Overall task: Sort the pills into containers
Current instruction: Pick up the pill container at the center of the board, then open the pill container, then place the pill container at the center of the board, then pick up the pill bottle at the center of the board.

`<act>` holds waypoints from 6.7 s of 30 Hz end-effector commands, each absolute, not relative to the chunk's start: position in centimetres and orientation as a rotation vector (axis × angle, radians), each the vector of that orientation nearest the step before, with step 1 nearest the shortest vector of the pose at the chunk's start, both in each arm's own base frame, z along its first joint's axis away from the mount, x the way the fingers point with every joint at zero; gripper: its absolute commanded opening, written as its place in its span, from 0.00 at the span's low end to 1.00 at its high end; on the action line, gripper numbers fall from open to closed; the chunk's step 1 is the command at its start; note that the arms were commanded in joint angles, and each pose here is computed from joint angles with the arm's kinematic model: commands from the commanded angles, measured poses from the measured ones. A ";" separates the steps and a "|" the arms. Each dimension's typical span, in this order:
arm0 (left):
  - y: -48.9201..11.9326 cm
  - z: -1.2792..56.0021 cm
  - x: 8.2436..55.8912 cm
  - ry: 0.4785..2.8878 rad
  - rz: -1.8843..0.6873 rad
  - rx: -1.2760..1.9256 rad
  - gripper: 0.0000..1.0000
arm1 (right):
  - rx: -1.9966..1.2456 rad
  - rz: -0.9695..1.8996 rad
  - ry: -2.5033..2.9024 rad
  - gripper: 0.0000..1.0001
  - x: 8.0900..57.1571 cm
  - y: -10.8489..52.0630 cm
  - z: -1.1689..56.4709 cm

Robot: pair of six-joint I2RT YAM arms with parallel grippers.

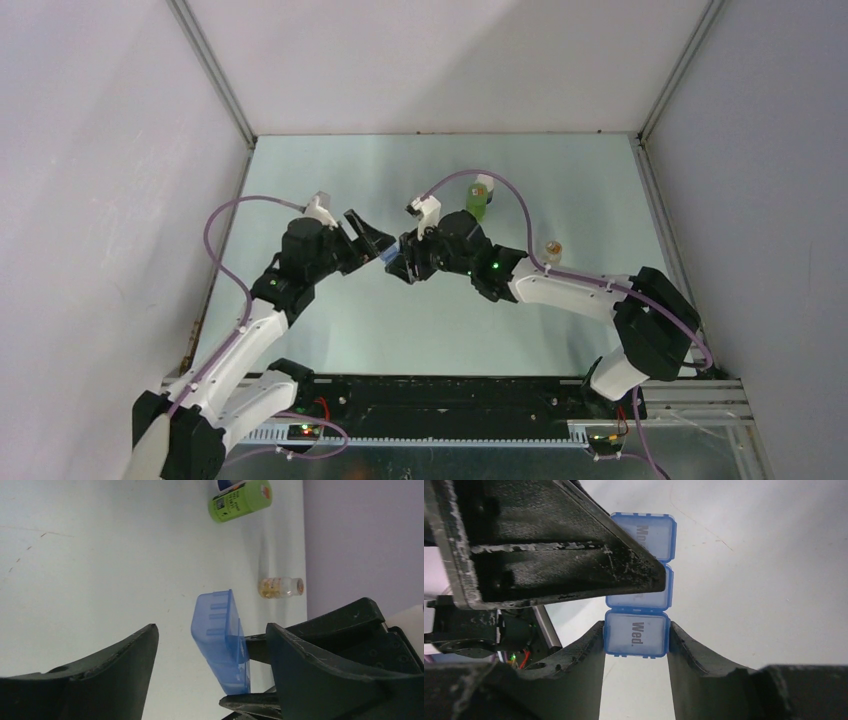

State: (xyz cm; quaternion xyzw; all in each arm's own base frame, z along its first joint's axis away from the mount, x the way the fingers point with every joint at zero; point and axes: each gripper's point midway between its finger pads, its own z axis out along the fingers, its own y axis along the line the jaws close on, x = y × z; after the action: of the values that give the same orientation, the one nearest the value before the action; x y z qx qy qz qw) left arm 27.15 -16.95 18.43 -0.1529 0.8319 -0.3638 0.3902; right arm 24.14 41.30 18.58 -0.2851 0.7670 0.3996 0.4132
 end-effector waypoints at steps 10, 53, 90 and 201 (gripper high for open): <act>-17.4 18.8 27.4 2.027 -1.019 -0.484 0.63 | -0.609 1.192 1.874 0.46 25.3 43.0 22.7; -17.1 20.2 27.5 1.956 -1.019 -0.443 0.00 | -0.623 1.375 1.982 0.68 24.4 42.3 22.9; -16.5 21.2 27.0 1.944 -0.977 -0.397 0.00 | -0.390 1.202 2.106 0.57 28.6 39.0 20.4; -12.4 25.7 28.8 2.002 -0.531 -0.172 0.99 | 0.468 0.004 2.418 0.27 32.1 7.1 13.9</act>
State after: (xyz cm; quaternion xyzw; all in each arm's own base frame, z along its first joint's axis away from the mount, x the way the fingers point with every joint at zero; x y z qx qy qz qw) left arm 26.87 -12.17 22.10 -0.0916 0.8604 -0.2148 0.4531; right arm 31.58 6.45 9.90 0.1901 0.9355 -0.0230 0.2970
